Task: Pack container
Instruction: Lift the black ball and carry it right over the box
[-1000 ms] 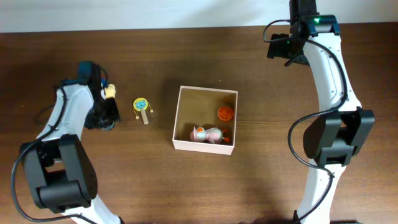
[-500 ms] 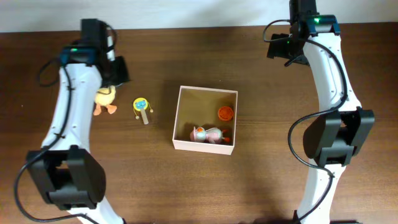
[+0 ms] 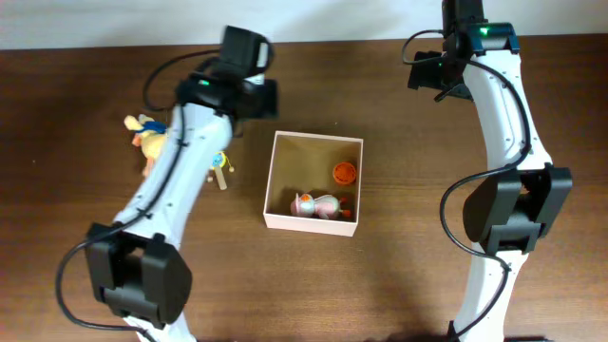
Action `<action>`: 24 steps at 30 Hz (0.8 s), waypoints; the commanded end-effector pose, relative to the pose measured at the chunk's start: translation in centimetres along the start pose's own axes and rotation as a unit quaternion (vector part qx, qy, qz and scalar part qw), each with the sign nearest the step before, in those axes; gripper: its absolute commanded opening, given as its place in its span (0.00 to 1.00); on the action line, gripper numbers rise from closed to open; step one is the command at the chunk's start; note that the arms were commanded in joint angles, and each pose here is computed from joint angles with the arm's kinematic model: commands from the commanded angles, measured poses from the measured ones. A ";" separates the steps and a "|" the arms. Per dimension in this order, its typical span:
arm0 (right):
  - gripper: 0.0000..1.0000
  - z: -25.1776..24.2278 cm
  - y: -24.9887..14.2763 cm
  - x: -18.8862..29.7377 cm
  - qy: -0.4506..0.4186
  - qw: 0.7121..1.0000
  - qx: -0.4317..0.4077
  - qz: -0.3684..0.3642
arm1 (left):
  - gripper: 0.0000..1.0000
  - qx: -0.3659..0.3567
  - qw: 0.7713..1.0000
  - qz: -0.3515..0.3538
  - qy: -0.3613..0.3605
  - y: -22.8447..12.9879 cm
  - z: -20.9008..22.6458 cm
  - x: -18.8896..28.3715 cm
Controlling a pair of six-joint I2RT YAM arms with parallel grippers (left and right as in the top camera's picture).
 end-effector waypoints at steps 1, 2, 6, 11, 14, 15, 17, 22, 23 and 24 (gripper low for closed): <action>0.99 -0.1 -0.2 -0.3 -0.002 1.000 -0.005 0.005 | 0.39 -0.044 0.999 -0.004 -0.014 -0.7 -2.9 0.5; 0.99 -0.1 -0.2 -0.3 -0.002 1.000 -0.005 0.005 | 0.39 -0.051 0.999 -0.001 -0.010 -1.1 -3.3 0.6; 0.99 -0.1 -0.2 -0.3 -0.002 1.000 -0.005 0.005 | 0.40 -0.075 0.997 0.028 0.002 -3.4 -4.4 0.6; 0.99 -0.1 -0.2 -0.3 -0.002 1.000 -0.005 0.005 | 0.40 -0.098 0.993 0.064 0.007 -5.9 -5.4 -0.4; 0.99 -0.1 -0.2 -0.3 -0.002 1.000 -0.005 0.005 | 0.40 -0.110 0.990 0.085 0.010 -7.4 -6.0 -1.6; 0.99 -0.1 -0.2 -0.3 -0.002 1.000 -0.005 0.005 | 0.40 -0.114 0.989 0.091 0.011 -7.8 -6.2 -2.1; 0.99 -0.1 -0.2 -0.3 -0.002 1.000 -0.005 0.005 | 0.40 -0.123 0.987 0.107 0.015 -8.9 -6.6 -2.9; 0.99 -0.1 -0.2 -0.3 -0.002 1.000 -0.005 0.005 | 0.39 -0.148 0.977 0.151 0.029 -12.0 -7.5 -5.9; 0.99 -0.1 -0.2 -0.3 -0.002 1.000 -0.005 0.005 | 0.39 -0.150 0.976 0.156 0.031 -12.4 -7.6 -6.3; 0.99 -0.1 -0.2 -0.3 -0.002 1.000 -0.005 0.005 | 0.39 -0.152 0.974 0.161 0.033 -12.8 -7.5 -6.8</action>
Point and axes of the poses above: each gripper's point midway between its finger pads, its own x axis back along the fingers, its own z axis along the line the jaws close on, y = z × x, the point moved 4 cm from there along x, back along the fingers, and after that the axes turned 13 degrees about x, right-handed, at the moved point
